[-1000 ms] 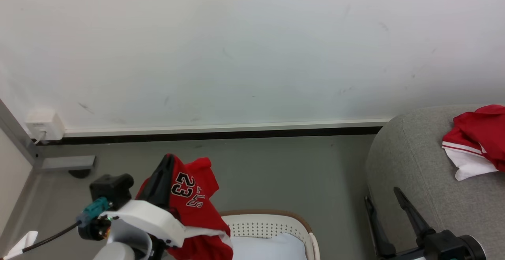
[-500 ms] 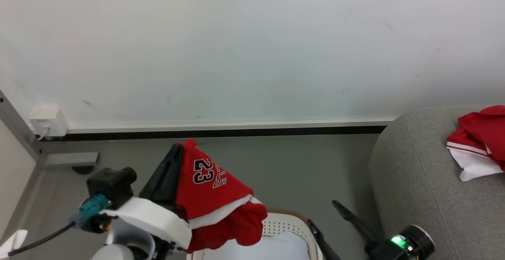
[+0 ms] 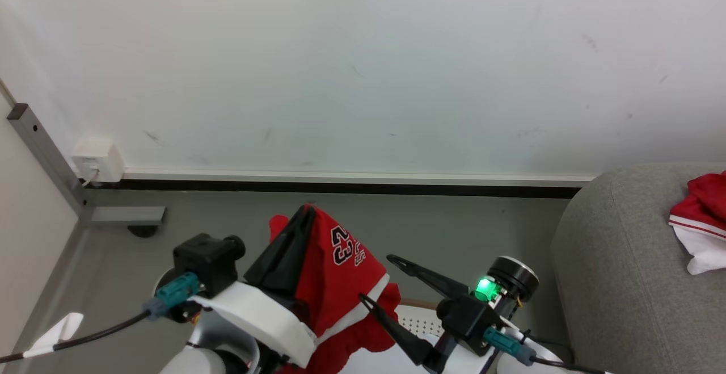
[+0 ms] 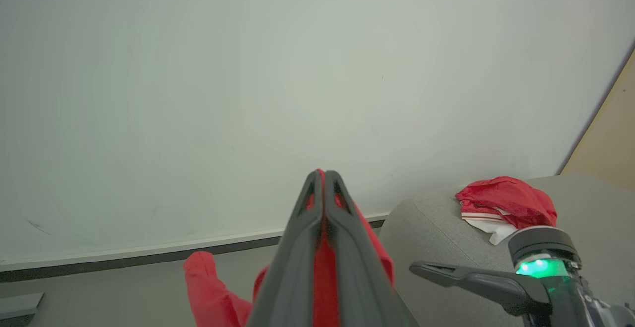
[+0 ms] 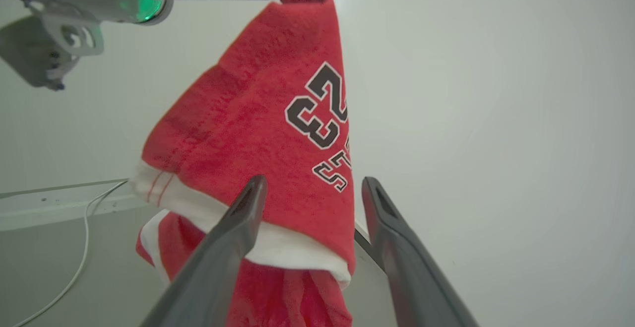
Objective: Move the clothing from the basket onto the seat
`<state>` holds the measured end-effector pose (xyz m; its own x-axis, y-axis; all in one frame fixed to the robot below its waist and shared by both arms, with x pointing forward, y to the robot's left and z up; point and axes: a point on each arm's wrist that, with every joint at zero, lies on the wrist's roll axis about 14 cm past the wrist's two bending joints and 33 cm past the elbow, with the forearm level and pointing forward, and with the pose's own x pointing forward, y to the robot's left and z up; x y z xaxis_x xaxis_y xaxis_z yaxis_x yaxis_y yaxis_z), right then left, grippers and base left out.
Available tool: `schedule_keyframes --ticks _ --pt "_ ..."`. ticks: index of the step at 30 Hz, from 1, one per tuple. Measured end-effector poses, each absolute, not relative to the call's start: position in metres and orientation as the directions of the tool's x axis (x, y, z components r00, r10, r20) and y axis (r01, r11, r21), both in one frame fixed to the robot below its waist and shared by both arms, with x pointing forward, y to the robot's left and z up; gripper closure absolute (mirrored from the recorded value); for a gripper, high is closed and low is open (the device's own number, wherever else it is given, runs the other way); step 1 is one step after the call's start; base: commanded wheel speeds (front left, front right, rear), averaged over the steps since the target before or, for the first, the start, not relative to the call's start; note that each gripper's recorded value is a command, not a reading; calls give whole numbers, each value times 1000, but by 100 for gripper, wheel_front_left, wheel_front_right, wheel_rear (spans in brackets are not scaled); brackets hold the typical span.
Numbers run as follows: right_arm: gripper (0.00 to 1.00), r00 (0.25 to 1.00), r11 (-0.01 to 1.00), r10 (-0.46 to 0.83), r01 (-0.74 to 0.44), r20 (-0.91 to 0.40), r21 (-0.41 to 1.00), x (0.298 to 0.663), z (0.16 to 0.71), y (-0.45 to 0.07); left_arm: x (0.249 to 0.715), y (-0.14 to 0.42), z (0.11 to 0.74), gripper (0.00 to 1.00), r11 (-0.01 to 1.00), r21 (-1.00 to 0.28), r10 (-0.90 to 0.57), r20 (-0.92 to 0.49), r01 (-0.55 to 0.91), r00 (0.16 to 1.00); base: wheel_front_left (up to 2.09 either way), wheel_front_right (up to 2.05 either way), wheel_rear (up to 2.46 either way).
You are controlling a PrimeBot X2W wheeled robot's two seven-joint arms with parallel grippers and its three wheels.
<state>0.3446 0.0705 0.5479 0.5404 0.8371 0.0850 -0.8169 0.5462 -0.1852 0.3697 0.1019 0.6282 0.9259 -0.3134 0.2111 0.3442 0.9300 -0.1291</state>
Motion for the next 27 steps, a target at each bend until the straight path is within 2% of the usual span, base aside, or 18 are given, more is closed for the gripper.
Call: schedule_keyframes --ticks 9,16,19,20,21,22,27 --pt "0 408 399 913 -875 28 -275 350 562 110 362 84 618 100 906 -130 -379 173 402 909 0 0 0" --pt "0 395 386 918 -880 27 -277 361 574 122 357 78 616 100 898 -134 -396 165 418 903 0 0 0" --pt "0 379 360 925 -893 -21 -269 356 559 125 356 77 616 100 895 -137 -403 163 425 901 0 0 0" --pt "24 377 356 925 -900 -39 -252 353 552 125 355 76 616 100 893 -138 -406 165 428 899 0 0 0" --pt "67 373 351 926 -906 -54 -237 351 547 126 355 75 616 100 893 -138 -407 165 429 898 0 0 0" --pt "100 372 350 926 -910 -64 -224 350 543 127 355 76 617 100 893 -138 -406 166 429 899 0 0 0" --pt "100 373 357 923 -921 -92 -155 346 532 129 356 80 622 100 897 -138 -394 180 420 901 0 0 0"
